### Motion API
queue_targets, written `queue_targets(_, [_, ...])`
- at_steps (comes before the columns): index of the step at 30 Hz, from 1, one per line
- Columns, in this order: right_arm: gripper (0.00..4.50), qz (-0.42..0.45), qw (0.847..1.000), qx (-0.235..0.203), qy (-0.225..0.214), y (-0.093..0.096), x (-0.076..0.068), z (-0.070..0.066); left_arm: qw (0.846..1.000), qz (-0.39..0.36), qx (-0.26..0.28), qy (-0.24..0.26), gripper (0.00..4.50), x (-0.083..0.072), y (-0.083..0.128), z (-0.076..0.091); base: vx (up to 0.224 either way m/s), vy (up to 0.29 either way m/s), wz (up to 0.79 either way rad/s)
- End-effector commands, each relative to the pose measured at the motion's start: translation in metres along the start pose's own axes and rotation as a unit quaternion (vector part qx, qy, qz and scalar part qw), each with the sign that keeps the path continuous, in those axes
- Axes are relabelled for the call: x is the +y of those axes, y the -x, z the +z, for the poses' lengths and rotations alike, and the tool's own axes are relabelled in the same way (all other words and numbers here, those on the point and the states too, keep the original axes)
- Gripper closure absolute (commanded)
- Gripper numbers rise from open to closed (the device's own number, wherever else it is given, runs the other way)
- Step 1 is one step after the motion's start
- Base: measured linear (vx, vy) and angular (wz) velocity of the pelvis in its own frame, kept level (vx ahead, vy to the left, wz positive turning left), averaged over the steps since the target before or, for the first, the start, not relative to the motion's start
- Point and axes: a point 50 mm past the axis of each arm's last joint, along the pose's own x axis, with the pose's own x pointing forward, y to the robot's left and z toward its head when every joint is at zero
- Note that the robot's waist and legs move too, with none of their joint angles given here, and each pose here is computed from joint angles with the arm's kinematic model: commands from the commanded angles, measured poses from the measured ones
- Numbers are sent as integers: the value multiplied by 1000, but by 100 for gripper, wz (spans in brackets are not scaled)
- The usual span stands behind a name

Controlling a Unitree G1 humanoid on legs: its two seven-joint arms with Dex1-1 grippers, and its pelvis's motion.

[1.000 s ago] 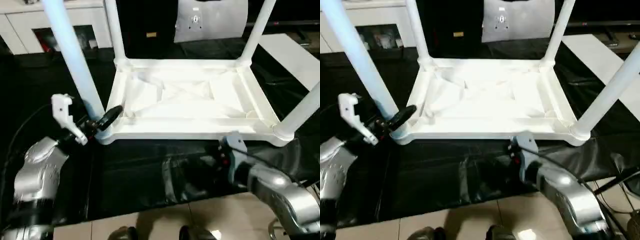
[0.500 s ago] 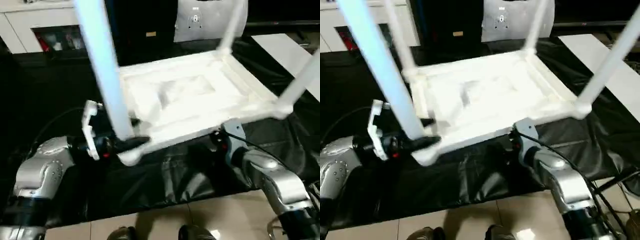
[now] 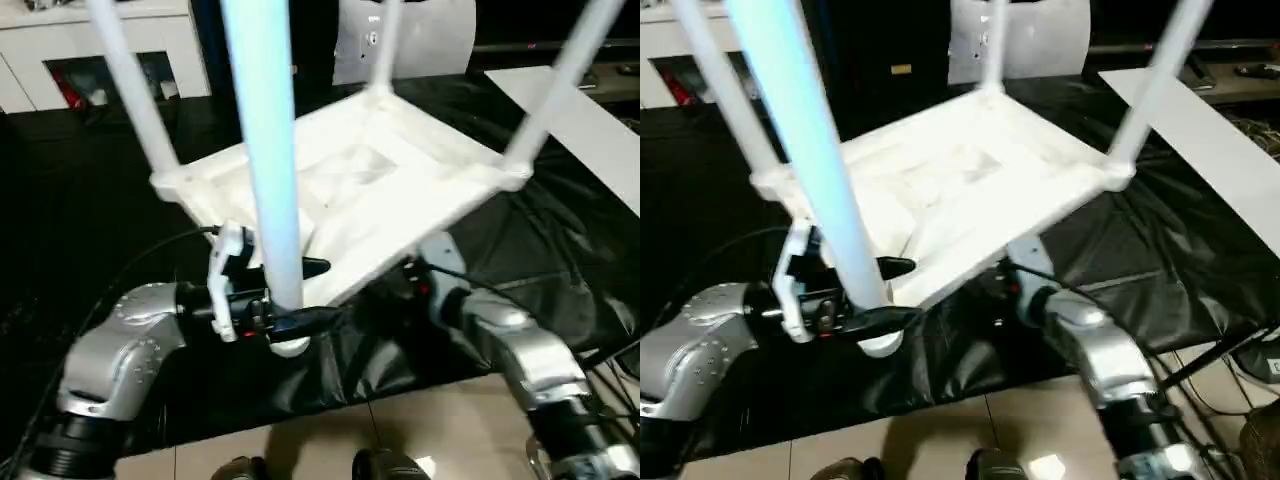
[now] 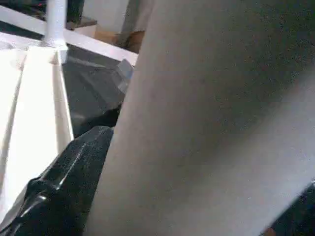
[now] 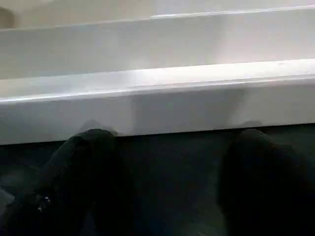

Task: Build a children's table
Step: Rotate table base

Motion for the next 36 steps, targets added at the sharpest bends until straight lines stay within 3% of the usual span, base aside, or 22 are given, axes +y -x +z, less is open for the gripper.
queue_targets(1, [0,58,997,-50,27,-15,24,24,999,-42,18,10,2,-12,-24,-10,0,0,0])
queue_targets(4, [0,80,994,-55,39,-22,35,26,999,-51,17,5,2,-16,-36,-12,0,0,0])
queue_targets(18, [0,110,990,-67,60,-36,50,28,998,-56,-15,-9,2,-20,-60,-8,0,0,0])
queue_targets(21, [0,99,991,-64,61,-34,45,25,998,-65,-18,-8,2,-23,-62,-7,0,0,0])
queue_targets(23, [0,74,994,-60,58,-30,34,23,997,-72,-19,-7,2,-25,-60,-6,0,0,0])
queue_targets(28, [0,-35,997,-42,55,-23,-8,19,997,-77,-3,-10,2,-24,-50,-6,0,0,0])
queue_targets(32, [0,-48,996,-41,57,-24,-15,21,997,-82,-2,-10,2,-26,-50,-5,0,0,0])
queue_targets(36, [0,-24,996,-57,59,-33,-4,29,995,-95,-11,-7,2,-31,-57,-2,0,0,0])
